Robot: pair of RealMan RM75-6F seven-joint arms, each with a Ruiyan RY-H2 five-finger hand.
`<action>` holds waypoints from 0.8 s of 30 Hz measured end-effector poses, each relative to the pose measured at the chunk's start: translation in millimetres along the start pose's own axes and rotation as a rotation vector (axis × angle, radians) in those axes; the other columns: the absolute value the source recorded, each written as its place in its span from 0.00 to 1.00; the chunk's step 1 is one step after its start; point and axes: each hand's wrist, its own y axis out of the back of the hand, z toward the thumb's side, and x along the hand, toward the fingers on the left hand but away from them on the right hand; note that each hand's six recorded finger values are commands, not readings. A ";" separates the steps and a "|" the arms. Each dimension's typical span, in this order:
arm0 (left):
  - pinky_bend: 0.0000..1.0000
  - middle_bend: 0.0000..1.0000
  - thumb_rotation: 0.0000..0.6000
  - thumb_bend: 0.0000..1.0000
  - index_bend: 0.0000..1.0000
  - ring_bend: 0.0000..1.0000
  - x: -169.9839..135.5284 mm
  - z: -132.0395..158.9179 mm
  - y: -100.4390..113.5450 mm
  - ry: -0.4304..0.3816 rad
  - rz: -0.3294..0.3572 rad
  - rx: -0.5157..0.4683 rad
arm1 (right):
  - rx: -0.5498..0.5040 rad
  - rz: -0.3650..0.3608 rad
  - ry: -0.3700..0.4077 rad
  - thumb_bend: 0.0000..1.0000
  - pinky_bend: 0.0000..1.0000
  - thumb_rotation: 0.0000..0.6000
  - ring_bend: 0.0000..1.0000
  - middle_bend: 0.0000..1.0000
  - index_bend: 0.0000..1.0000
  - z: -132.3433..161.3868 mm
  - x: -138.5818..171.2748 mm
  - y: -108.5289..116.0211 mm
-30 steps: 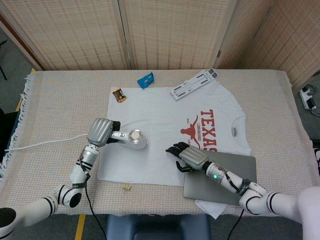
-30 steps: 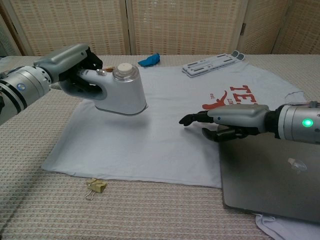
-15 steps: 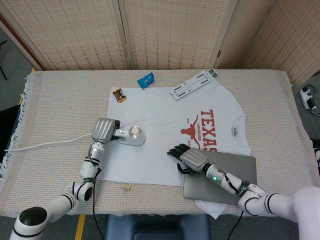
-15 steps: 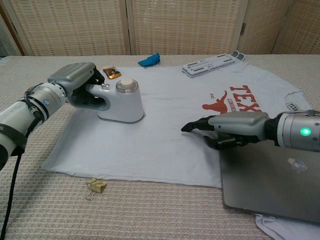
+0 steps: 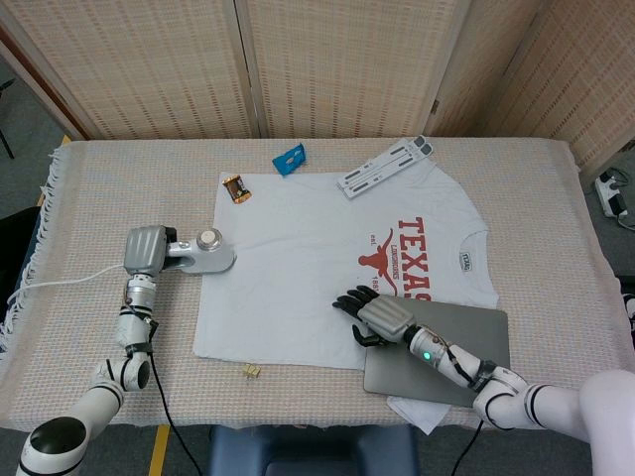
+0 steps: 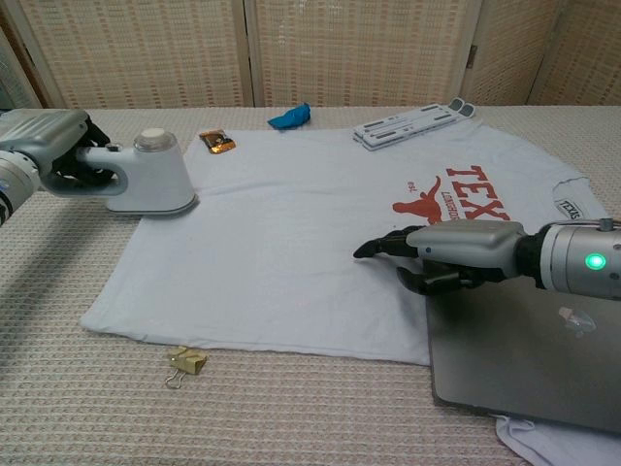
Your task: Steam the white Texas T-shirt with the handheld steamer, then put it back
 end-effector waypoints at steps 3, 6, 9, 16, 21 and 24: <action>0.70 0.99 1.00 0.36 0.81 0.82 -3.3 -12.1 9.5 0.011 0.033 -0.039 | -0.005 -0.006 0.001 0.74 0.00 0.11 0.00 0.06 0.00 0.1 0.1 1.3; 0.71 0.99 1.00 0.36 0.81 0.82 -10.8 -9.3 12.9 -0.029 0.054 -0.059 | -0.009 -0.007 0.002 0.74 0.00 0.11 0.00 0.06 0.00 -0.2 0.3 1.7; 0.71 0.99 1.00 0.36 0.81 0.82 -21.4 5.0 11.6 -0.100 0.063 -0.072 | -0.005 -0.001 0.004 0.74 0.00 0.11 0.00 0.06 0.00 0.2 0.9 0.1; 0.71 0.99 1.00 0.36 0.82 0.83 -48.9 58.6 -5.1 -0.278 0.049 -0.058 | -0.007 0.003 0.005 0.74 0.00 0.10 0.00 0.06 0.00 1.3 3.2 -3.0; 0.71 1.00 1.00 0.36 0.82 0.83 -61.3 87.7 -18.8 -0.323 0.050 -0.043 | -0.009 0.010 0.000 0.74 0.00 0.12 0.00 0.06 0.00 -0.2 4.7 -3.8; 0.72 1.00 1.00 0.36 0.82 0.83 -62.7 96.8 -24.8 -0.325 0.055 -0.016 | -0.008 0.014 -0.001 0.74 0.00 0.10 0.00 0.06 0.00 -0.8 5.0 -4.2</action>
